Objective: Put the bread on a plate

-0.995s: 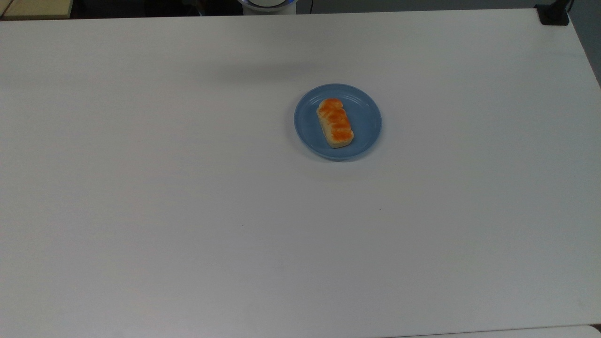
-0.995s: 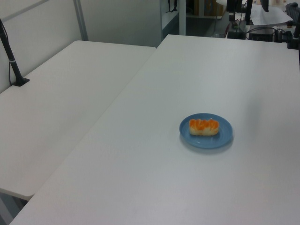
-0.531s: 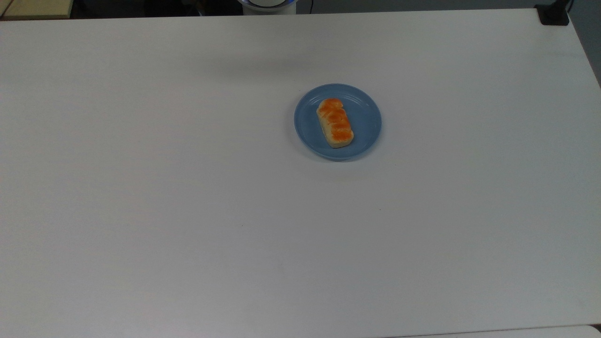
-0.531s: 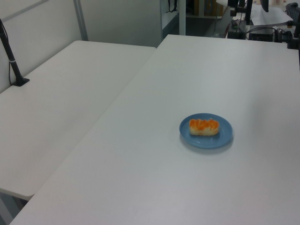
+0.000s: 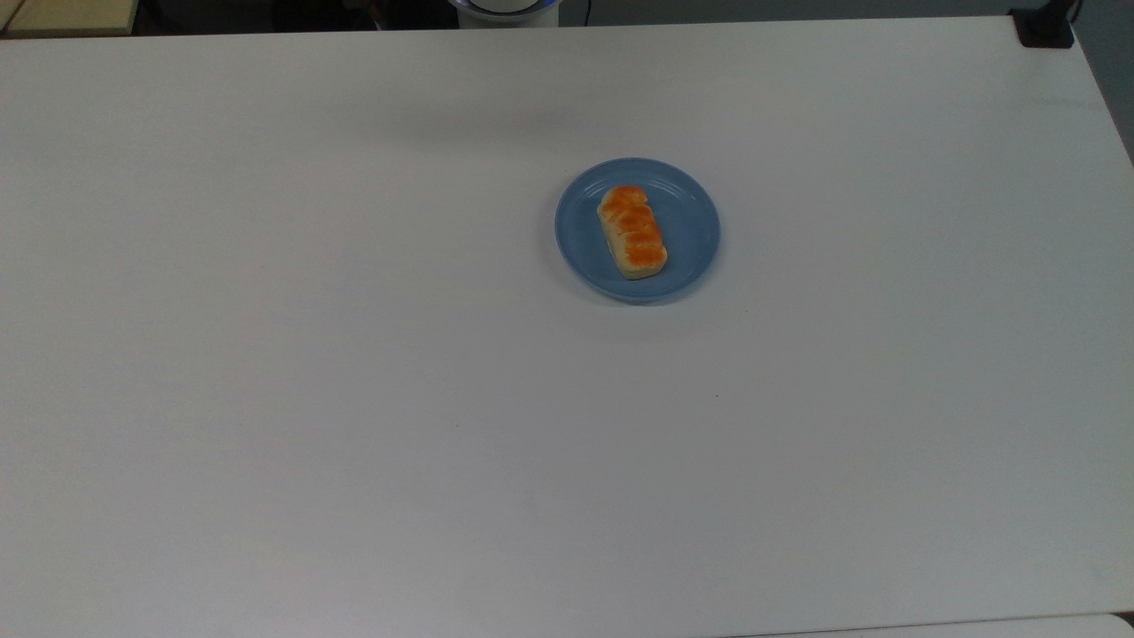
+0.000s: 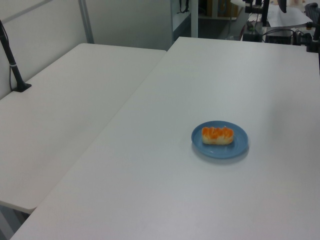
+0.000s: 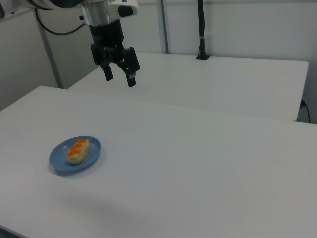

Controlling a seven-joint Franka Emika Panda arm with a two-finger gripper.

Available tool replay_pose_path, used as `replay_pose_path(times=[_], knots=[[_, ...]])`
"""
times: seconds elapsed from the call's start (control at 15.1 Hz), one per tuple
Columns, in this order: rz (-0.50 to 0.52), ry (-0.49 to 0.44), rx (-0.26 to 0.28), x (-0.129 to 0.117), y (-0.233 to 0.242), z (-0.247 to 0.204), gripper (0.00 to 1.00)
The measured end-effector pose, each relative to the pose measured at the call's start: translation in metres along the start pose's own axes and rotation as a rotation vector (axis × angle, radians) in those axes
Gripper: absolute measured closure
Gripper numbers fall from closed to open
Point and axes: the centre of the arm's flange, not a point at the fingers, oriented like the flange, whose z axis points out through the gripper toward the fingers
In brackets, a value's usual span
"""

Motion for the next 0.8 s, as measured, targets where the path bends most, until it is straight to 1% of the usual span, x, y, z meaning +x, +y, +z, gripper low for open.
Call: replay_pose_path(times=[0.2, 0.27, 0.4, 0.46, 0.6, 0.8], knots=[[-0.013, 0.001, 0.012, 0.0, -0.008, 0.0, 0.0], [-0.021, 0.007, 0.026, 0.001, -0.014, 0.0, 0.0], [-0.04, 0.044, 0.085, 0.008, -0.034, 0.003, 0.0], [-0.041, 0.053, 0.097, 0.011, -0.04, 0.005, 0.0], [-0.045, 0.068, 0.109, 0.017, -0.056, 0.016, 0.0], [-0.049, 0.06, 0.11, 0.018, -0.064, 0.024, 0.0]])
